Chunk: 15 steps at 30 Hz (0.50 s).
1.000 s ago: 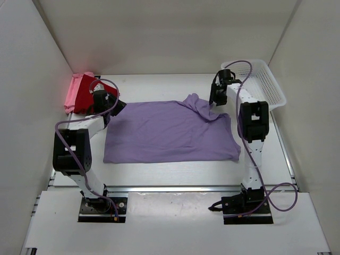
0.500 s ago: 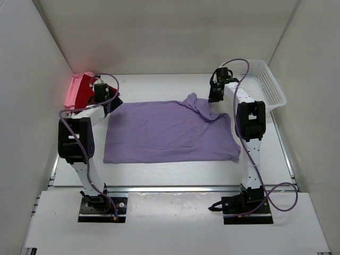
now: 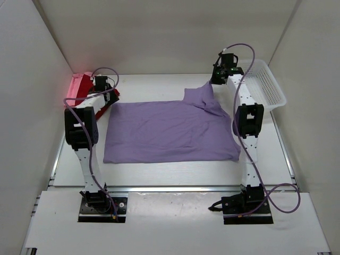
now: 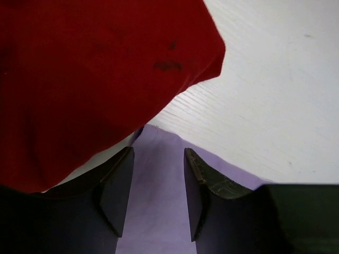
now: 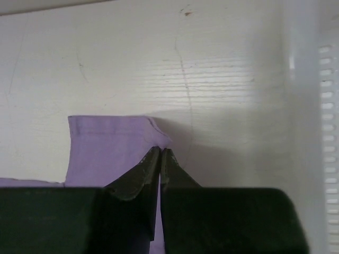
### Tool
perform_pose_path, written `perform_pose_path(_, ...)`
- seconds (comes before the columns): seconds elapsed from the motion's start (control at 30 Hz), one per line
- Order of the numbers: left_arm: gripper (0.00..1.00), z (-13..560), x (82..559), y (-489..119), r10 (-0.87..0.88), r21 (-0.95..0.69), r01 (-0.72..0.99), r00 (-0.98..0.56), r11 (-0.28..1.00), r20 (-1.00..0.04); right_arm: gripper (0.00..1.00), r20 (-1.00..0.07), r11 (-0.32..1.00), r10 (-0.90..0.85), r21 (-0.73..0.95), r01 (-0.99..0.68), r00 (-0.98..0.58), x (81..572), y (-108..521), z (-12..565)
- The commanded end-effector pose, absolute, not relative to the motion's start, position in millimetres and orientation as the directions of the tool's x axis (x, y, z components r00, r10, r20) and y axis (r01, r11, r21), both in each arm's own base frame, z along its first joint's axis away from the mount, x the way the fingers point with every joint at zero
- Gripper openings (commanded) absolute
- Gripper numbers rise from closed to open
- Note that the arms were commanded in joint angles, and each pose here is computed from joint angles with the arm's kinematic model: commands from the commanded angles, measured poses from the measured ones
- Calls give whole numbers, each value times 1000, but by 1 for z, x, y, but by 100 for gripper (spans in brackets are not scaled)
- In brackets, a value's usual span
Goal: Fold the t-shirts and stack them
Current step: Grap the side of the flattened tshirt furthest away from the robot with both arms
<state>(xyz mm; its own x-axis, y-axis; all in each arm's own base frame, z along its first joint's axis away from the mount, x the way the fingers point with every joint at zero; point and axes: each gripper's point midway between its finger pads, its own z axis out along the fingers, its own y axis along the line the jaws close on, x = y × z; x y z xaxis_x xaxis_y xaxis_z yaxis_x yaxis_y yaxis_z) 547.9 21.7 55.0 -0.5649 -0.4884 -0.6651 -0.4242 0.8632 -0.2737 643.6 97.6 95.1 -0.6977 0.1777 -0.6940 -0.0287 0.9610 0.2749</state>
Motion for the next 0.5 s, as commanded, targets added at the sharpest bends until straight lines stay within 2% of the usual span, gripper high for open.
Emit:
perform_pose_path(0.0, 53, 57, 548, 25, -432, -186, -428, -601, 884, -672, 0, -715, 956, 181, 288, -48, -676, 643, 87, 121)
perform_pose_path(0.33, 54, 52, 561, 28, -364, -86, -409, -671, 908, -646, 0, -750, 949, 176, 301, -92, -638, 646, 94, 152)
perform_pose_path(0.47, 46, 48, 558, 30, -344, -60, -398, -696, 916, -630, 0, -763, 945, 187, 311, -97, -619, 646, 89, 169)
